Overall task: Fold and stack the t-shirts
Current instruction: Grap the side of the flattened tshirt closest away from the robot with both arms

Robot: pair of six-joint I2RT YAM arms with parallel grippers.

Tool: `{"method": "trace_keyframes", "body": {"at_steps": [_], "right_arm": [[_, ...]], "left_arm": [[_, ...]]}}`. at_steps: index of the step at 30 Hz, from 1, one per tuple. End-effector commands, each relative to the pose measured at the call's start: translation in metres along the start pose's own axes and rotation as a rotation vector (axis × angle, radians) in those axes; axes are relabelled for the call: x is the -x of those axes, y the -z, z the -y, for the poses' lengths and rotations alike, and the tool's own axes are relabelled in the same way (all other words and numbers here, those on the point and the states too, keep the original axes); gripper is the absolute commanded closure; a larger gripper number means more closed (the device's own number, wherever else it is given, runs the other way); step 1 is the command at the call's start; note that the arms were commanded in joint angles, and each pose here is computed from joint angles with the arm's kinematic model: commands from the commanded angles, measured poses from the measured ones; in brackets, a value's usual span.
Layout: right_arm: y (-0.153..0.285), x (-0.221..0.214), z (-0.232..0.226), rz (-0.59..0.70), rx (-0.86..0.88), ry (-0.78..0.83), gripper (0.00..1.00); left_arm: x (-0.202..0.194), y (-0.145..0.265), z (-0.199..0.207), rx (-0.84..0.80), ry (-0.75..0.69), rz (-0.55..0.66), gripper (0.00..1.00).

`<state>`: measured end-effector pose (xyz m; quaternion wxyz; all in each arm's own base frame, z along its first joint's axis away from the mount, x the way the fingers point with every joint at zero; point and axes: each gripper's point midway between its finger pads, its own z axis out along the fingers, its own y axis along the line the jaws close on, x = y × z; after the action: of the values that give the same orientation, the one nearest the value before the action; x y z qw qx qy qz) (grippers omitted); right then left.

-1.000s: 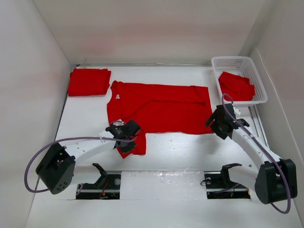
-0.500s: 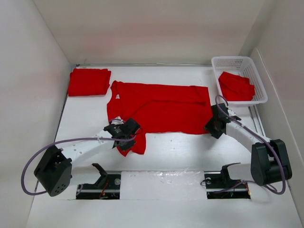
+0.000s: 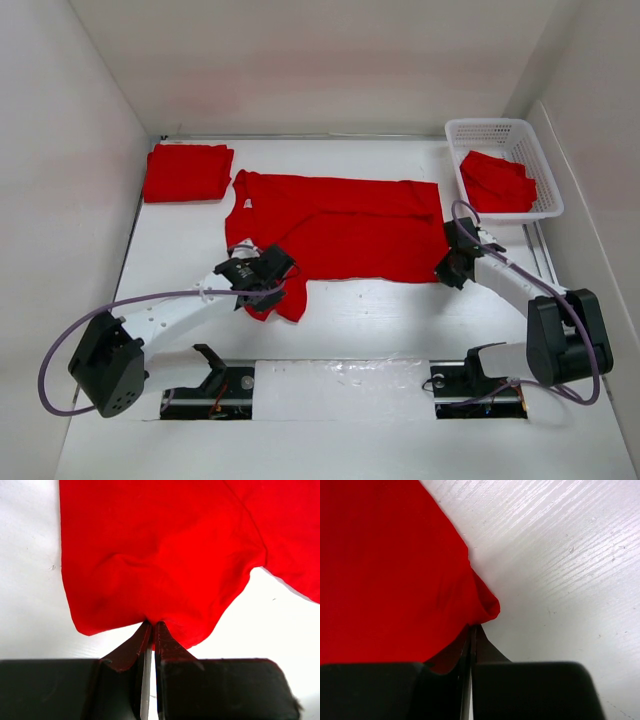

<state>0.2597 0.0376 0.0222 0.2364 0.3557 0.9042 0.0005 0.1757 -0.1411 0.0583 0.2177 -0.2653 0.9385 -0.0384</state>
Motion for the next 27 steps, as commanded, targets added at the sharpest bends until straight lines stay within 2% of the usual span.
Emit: {"method": "trace_keyframes", "body": {"at_steps": [1,10,21,27], "right_arm": [[0.004,0.016,-0.016,0.058,0.037,-0.016,1.0],[0.011,0.019,-0.032,0.089,0.1,-0.003,1.0],[0.039,0.054,-0.054,0.214,0.155,0.026,1.0],[0.04,0.067,-0.066,0.239,0.156,0.027,1.0]], "left_arm": [[0.015,0.011,0.002,-0.005,0.0,0.054,1.0],[0.03,0.015,0.016,-0.049,-0.01,0.105,1.0],[0.075,0.025,0.053,-0.095,-0.077,0.241,1.0],[0.101,0.016,0.065,-0.093,-0.055,0.28,1.0]]}}
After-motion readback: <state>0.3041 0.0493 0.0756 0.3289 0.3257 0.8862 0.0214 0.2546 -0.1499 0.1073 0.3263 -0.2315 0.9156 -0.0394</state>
